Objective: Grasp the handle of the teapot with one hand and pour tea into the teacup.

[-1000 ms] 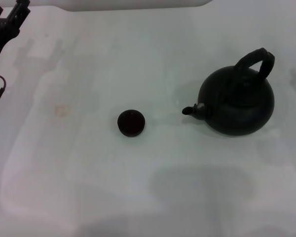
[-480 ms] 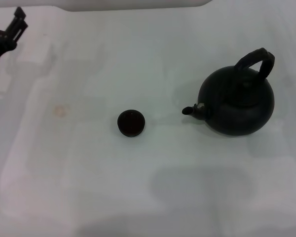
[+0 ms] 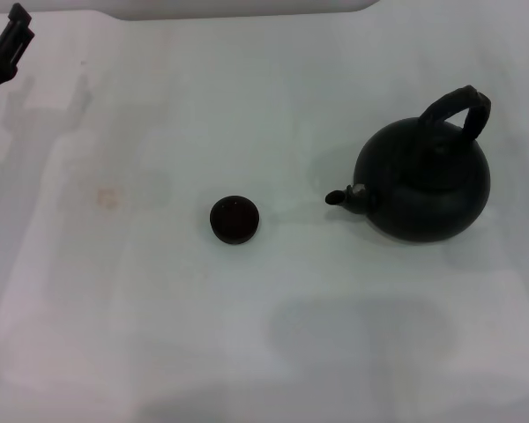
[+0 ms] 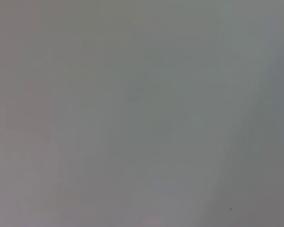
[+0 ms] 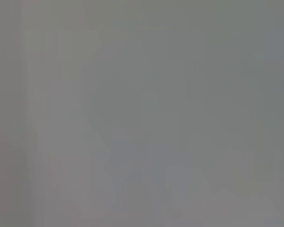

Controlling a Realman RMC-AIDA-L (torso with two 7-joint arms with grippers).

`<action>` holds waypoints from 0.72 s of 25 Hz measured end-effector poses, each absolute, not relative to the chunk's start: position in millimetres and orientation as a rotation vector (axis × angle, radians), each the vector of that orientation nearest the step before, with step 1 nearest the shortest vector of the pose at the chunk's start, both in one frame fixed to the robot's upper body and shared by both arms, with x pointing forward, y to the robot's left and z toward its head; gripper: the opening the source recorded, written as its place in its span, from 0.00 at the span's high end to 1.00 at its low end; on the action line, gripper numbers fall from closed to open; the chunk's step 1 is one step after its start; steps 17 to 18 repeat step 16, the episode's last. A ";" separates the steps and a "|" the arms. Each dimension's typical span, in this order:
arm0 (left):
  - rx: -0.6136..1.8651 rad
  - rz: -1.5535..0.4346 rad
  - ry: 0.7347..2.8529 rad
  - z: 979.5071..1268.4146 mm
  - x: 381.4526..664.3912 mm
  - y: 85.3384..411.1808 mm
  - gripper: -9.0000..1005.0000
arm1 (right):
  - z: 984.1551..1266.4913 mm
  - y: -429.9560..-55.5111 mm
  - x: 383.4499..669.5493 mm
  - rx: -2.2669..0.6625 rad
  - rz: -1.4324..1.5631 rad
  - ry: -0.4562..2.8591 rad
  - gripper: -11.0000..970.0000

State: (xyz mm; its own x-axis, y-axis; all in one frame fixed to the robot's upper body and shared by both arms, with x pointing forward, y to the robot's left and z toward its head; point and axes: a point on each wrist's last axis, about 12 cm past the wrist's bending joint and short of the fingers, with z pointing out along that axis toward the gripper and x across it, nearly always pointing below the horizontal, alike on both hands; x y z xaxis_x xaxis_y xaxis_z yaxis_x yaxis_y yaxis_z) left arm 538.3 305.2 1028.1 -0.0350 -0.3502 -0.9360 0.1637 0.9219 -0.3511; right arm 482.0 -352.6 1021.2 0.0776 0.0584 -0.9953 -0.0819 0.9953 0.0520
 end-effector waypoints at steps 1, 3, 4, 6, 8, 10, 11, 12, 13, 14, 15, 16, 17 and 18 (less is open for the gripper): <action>-0.150 -0.415 1.553 1028.2 538.4 305.2 0.12 | 1020.9 -351.6 481.9 -0.024 0.109 1.491 0.10; -0.150 -0.416 1.553 1028.3 538.7 305.0 0.12 | 1021.0 -350.9 482.3 -0.028 0.113 1.491 0.10; -0.150 -0.417 1.553 1028.3 538.8 304.8 0.12 | 1021.2 -350.7 482.5 -0.028 0.113 1.490 0.10; -0.149 -0.416 1.554 1028.2 538.8 304.6 0.12 | 1022.2 -350.4 482.6 -0.030 0.116 1.482 0.10; -0.148 -0.415 1.554 1028.3 538.9 304.6 0.12 | 1022.9 -350.1 482.7 -0.032 0.116 1.476 0.10; -0.148 -0.415 1.553 1028.4 538.9 304.8 0.12 | 1023.4 -349.9 482.8 -0.036 0.115 1.472 0.10; -0.148 -0.414 1.554 1028.3 538.8 305.0 0.12 | 1023.6 -349.8 483.0 -0.037 0.114 1.471 0.10; -0.149 -0.413 1.554 1028.2 538.5 305.5 0.12 | 1023.7 -349.6 483.0 -0.041 0.114 1.471 0.10; -0.149 -0.412 1.554 1028.0 538.2 305.9 0.12 | 1024.1 -349.3 483.0 -0.044 0.116 1.468 0.10; -0.150 -0.411 1.555 1028.0 538.0 306.3 0.12 | 1024.6 -349.1 482.8 -0.047 0.118 1.464 0.10; -0.150 -0.411 1.555 1027.9 537.9 306.6 0.12 | 1025.0 -348.9 482.5 -0.048 0.119 1.460 0.10; -0.151 -0.411 1.555 1028.0 537.9 306.7 0.12 | 1025.2 -348.9 482.2 -0.049 0.120 1.458 0.10; -0.151 -0.411 1.555 1028.0 537.9 306.7 0.12 | 1025.2 -348.9 482.2 -0.049 0.120 1.458 0.10; -0.151 -0.411 1.555 1028.0 537.9 306.7 0.12 | 1025.2 -348.9 482.2 -0.049 0.120 1.458 0.10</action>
